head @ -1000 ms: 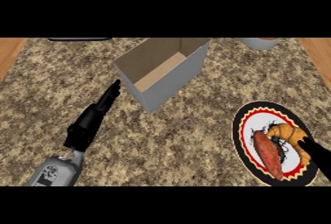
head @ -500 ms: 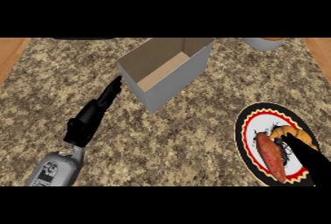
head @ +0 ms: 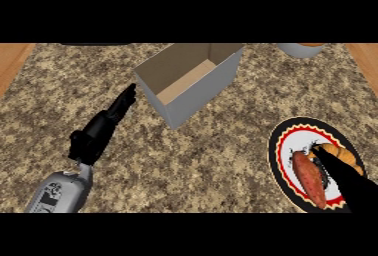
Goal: Pick the sweet potato from the plate and place it in the cardboard box
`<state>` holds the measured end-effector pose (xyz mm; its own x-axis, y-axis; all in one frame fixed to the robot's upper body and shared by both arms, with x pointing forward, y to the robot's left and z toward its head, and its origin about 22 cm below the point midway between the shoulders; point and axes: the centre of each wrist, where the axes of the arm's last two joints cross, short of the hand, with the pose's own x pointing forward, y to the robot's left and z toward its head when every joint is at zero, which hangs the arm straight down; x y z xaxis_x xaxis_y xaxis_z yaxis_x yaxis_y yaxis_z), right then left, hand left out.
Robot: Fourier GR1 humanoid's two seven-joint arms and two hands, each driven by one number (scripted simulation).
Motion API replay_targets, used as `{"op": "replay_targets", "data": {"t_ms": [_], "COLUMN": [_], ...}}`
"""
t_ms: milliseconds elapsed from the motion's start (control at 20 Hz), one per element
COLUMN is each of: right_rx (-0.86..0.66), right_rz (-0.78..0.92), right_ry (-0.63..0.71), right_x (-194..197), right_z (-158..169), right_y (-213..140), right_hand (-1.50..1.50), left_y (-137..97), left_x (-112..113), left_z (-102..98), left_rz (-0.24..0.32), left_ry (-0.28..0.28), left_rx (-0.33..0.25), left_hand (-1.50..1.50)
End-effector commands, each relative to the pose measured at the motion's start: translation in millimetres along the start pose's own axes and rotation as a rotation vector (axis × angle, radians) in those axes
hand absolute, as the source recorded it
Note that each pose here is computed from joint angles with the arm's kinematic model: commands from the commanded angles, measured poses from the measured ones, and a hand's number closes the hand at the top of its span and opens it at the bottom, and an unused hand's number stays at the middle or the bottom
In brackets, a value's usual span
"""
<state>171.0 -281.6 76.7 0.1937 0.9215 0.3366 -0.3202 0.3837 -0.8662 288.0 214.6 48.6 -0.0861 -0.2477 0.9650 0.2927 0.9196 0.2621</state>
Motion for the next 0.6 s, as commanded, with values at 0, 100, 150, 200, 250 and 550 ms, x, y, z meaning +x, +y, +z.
{"op": "replay_targets", "data": {"t_ms": [0,100,150,200,250,550], "right_rx": [-0.032,-0.032,-0.023,-0.025,-0.033,0.053], "right_rz": [-0.015,0.002,0.009,0.005,0.018,0.027], "right_ry": [-0.031,-0.028,-0.018,-0.02,-0.019,-0.007], "right_x": [-3,11,5,3,-9,-4], "right_z": [-32,-8,-7,-14,-13,-22], "right_y": [8,9,2,5,-9,27], "right_hand": [-1.5,-1.5,-1.5,-1.5,-1.5,-1.5], "left_y": [-9,-17,-9,-1,11,-11], "left_x": [-5,-4,15,-6,0,-9], "left_z": [11,8,16,17,4,19], "left_rz": [-0.004,-0.019,-0.001,0.017,0.001,-0.007], "left_ry": [0.007,0.009,-0.003,0.003,-0.001,-0.002], "left_rx": [-0.019,0.004,0.0,0.001,0.007,0.013], "left_hand": [0.0,0.0,0.0,0.0,0.0,0.0]}}
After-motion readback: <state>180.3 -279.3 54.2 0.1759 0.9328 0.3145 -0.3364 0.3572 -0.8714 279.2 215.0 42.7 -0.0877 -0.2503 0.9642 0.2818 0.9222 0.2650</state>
